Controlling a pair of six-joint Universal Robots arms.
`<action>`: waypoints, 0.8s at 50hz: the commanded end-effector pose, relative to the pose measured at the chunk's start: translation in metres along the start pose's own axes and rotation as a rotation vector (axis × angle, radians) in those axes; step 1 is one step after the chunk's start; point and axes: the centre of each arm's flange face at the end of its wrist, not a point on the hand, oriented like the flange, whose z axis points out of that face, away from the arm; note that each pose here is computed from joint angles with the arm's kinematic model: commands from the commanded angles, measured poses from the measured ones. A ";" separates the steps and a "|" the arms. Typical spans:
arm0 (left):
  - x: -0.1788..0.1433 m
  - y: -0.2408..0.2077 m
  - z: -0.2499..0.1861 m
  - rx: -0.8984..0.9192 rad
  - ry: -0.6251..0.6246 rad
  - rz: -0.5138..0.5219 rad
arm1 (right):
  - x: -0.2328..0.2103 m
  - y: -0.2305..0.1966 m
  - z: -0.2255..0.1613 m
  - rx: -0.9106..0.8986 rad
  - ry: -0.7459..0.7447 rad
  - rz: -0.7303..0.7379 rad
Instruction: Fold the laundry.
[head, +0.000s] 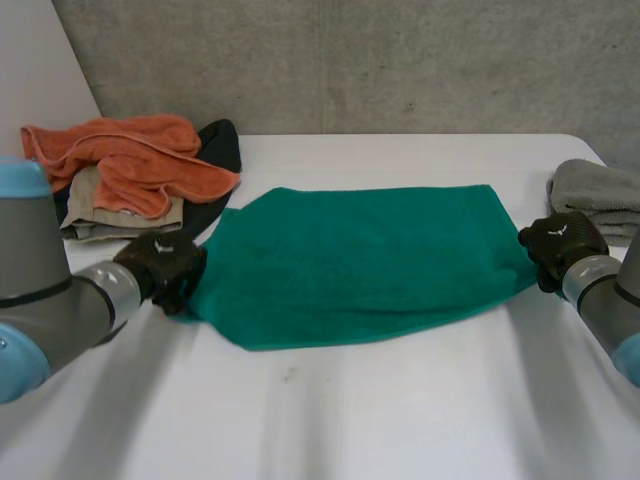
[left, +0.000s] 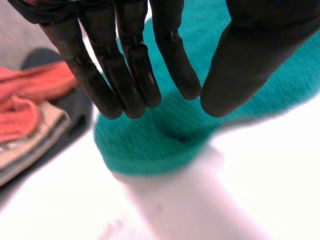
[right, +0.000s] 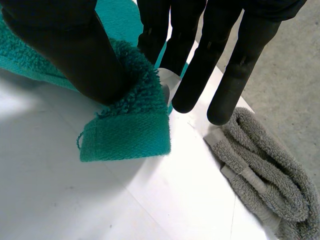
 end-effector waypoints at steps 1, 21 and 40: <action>0.006 0.021 0.020 -0.110 0.058 0.027 | -0.005 0.000 -0.002 0.001 -0.012 -0.006; 0.022 -0.020 0.056 0.060 0.014 0.041 | -0.004 0.000 -0.006 0.006 -0.011 -0.032; 0.036 -0.035 0.096 0.077 -0.050 0.163 | -0.009 0.001 -0.006 0.004 -0.029 -0.040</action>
